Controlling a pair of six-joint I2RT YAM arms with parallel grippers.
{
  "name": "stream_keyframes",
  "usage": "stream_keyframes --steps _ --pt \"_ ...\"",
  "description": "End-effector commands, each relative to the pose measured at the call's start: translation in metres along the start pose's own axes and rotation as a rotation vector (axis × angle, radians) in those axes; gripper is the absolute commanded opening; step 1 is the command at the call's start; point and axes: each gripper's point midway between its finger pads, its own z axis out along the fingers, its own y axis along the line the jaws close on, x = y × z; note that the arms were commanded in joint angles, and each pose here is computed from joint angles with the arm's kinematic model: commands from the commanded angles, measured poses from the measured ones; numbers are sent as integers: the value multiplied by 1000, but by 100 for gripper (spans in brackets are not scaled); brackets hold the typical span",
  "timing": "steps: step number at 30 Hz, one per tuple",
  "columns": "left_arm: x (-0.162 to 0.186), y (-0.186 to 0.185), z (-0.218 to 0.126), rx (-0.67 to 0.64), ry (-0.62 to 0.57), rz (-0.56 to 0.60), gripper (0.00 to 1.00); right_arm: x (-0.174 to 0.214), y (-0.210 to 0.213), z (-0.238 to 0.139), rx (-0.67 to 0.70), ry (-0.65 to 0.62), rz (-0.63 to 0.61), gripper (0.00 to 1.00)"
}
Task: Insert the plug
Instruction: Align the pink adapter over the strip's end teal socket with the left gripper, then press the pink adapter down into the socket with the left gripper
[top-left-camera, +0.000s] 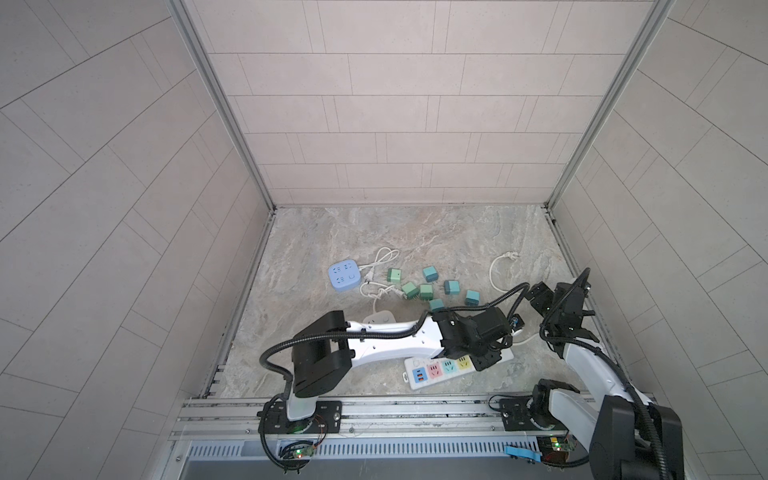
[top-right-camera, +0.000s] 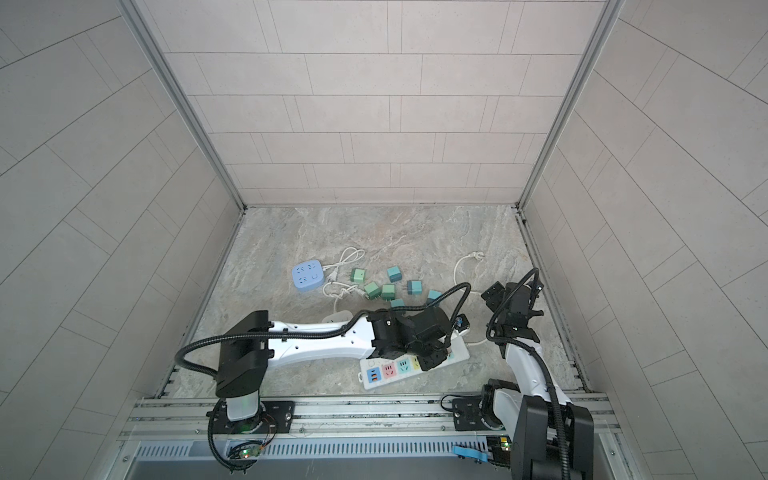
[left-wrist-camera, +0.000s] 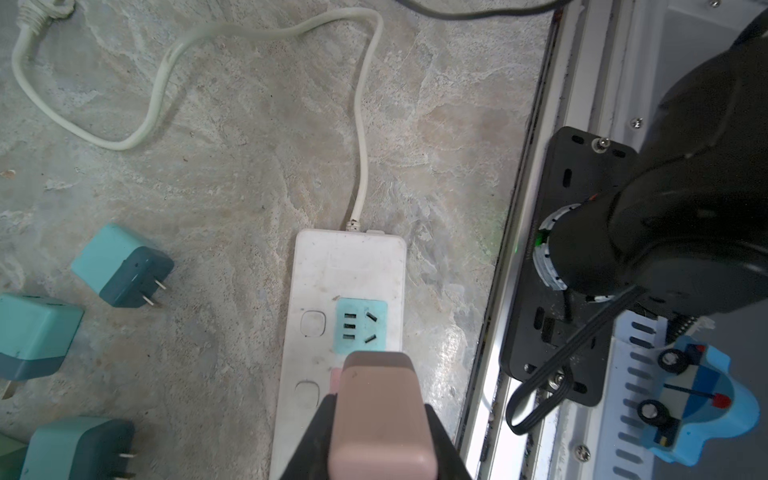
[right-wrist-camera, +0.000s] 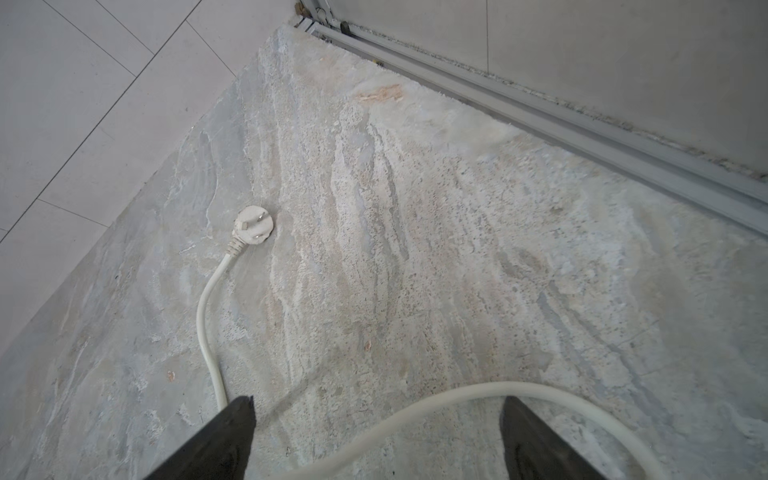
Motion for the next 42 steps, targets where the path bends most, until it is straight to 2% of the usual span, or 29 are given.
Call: stream_keyframes --steps 1,6,11,20,35,42 --pt "7 1 7 -6 88 35 0 0 0 -1 -15 -7 36 94" --pt "18 9 17 -48 228 89 0 -1 -17 -2 43 -15 88 92" --pt "21 12 28 -68 285 100 0 1 -28 5 53 18 148 89" --pt "18 2 42 -16 279 93 0 2 -39 4 64 16 199 88" --pt "17 17 59 -74 277 59 0 1 -43 -1 76 -5 206 89" --pt "21 25 67 -60 282 25 0 1 -45 -3 81 -12 209 90"
